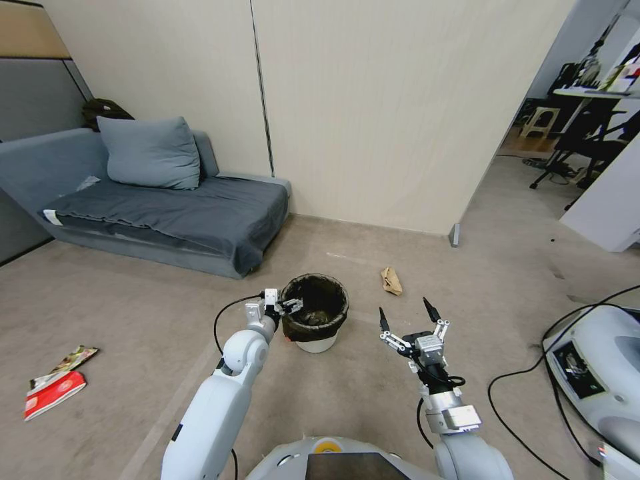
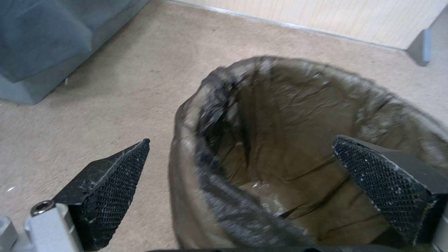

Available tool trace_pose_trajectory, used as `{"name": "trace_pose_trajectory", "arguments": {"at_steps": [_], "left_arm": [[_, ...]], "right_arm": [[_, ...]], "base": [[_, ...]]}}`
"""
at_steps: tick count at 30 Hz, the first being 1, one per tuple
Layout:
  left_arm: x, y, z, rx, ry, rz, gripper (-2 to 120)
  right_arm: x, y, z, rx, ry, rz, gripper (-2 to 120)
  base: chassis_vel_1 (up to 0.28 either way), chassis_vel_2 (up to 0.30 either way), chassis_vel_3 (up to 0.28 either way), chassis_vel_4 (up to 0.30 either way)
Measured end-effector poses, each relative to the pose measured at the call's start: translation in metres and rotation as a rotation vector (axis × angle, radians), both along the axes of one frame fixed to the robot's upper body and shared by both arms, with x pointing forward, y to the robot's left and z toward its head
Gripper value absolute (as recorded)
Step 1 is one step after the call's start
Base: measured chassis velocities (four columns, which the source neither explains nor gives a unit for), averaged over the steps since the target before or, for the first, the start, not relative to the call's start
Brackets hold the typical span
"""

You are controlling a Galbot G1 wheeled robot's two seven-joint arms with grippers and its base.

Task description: Pick up the trash bin, then pick up the garbage from the floor and place it into the trash bin.

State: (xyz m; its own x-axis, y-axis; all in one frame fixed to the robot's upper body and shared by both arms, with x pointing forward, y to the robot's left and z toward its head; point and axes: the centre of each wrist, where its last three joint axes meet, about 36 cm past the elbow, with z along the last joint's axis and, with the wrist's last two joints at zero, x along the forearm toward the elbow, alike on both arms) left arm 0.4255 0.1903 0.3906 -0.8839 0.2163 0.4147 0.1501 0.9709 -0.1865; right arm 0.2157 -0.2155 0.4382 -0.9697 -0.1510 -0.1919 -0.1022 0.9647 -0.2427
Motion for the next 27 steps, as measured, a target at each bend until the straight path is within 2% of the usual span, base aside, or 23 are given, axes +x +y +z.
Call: {"name": "trace_pose_trajectory", "arguments": {"at_steps": [15,19,22,23,25,27], "left_arm": [[0.005,-0.005,-0.028,0.040,0.120,0.053,99],[0.008,-0.008,-0.032,0.041,0.158,0.071,94],[0.009,-0.011,-0.034,0.026,0.182,0.077,80],[0.008,-0.013,-0.034,0.020,0.191,0.071,72],[0.007,-0.015,-0.033,0.017,0.194,0.068,69],[0.005,-0.020,-0.030,0.009,0.202,0.059,58]], "right_arm": [[-0.002,0.001,-0.002,-0.004,-0.010,0.013,100],[-0.003,0.000,-0.003,-0.006,-0.013,0.017,100],[-0.004,0.000,-0.004,-0.009,-0.013,0.024,100],[-0.004,0.000,-0.004,-0.009,-0.013,0.024,100],[-0.004,0.000,-0.004,-0.009,-0.013,0.024,100],[-0.004,0.000,-0.004,-0.009,-0.013,0.025,100]], "base": [[0.000,0.000,0.000,0.000],[0.000,0.000,0.000,0.000],[0.000,0.000,0.000,0.000],[0.000,0.000,0.000,0.000],[0.000,0.000,0.000,0.000],[0.000,0.000,0.000,0.000]]}}
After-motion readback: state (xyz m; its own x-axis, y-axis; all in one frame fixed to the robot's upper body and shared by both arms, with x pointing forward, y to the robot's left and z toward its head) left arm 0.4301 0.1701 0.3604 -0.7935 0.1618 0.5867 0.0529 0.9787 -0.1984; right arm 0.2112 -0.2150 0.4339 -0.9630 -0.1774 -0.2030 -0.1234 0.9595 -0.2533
